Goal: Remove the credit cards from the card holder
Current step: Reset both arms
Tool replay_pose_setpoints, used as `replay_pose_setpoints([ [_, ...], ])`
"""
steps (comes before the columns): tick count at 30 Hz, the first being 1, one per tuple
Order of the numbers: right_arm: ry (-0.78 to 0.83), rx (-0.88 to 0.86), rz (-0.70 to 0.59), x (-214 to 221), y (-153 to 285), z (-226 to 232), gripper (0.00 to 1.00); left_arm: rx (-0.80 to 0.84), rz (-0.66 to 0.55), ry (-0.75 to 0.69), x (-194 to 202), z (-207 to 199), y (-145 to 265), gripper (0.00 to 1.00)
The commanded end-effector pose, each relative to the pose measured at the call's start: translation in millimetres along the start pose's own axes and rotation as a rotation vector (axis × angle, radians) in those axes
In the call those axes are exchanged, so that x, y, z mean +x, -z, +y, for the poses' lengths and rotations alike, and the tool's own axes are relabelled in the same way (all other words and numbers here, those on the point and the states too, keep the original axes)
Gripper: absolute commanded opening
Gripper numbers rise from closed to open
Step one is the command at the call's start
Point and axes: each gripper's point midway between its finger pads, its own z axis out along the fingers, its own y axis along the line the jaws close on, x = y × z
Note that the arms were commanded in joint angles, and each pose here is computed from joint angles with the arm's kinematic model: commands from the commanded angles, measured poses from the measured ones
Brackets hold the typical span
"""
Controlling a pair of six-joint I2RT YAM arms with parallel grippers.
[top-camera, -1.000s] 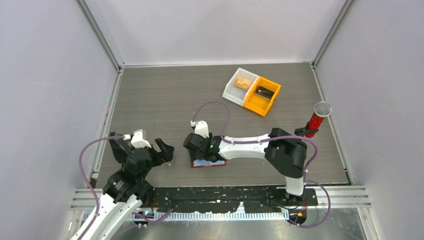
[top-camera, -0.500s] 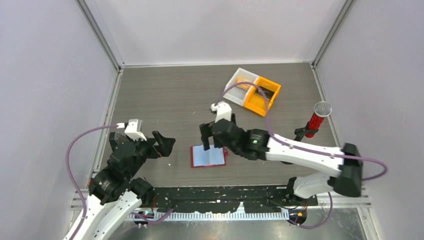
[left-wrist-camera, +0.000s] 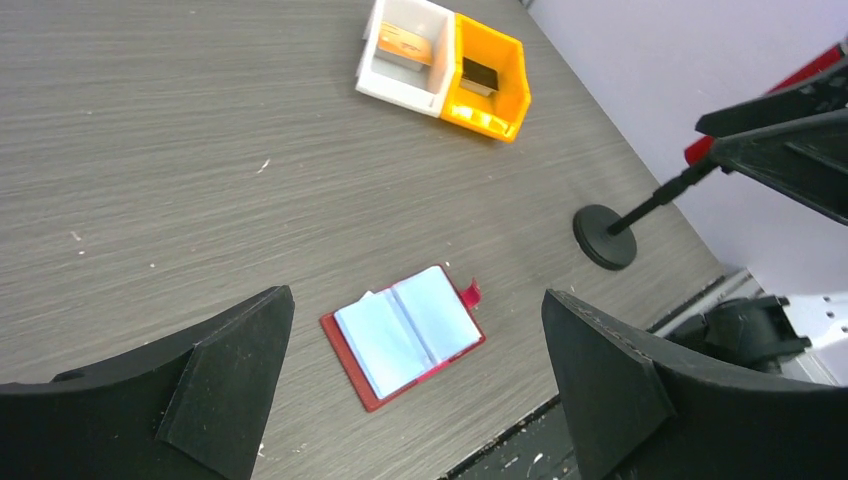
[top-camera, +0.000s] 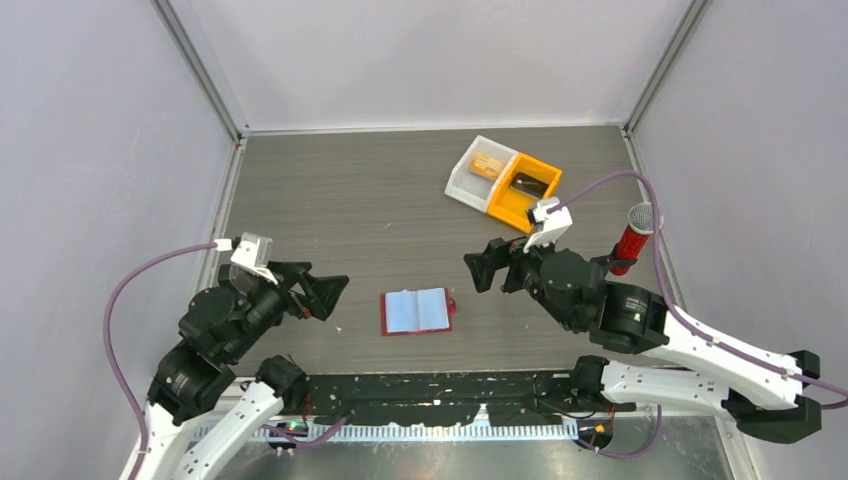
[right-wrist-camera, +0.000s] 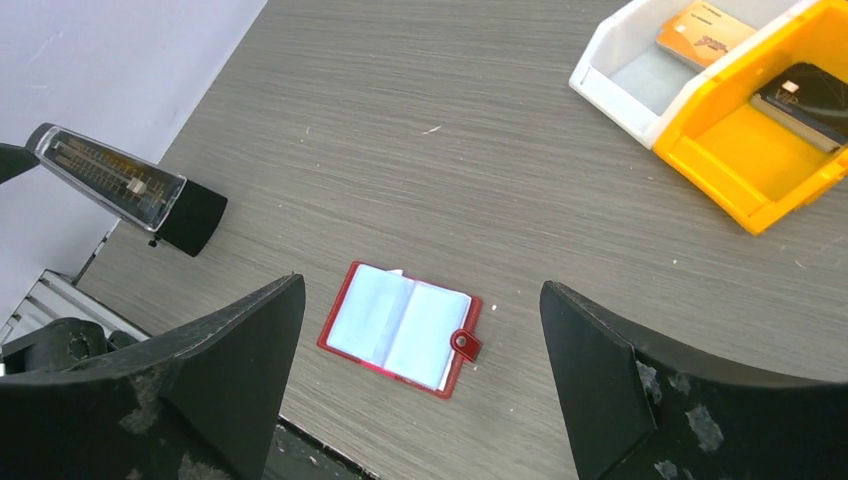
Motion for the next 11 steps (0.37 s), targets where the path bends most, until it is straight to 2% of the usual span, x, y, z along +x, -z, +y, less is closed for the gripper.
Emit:
replay_pose_setpoints([
  [1, -0.076, -0.004, -0.08, -10, 9, -8, 0.95, 0.118, -0.034, -0.05, -11, -21, 9, 0.99],
  [6, -0.167, -0.035, -0.154, -20, 24, -16, 0.95, 0.14, -0.037, -0.026, -7, -24, 8, 0.99],
  [11, -0.171, -0.051, -0.176, -24, 29, -18, 0.95, 0.133, -0.05, -0.024, -8, -22, 6, 0.99],
])
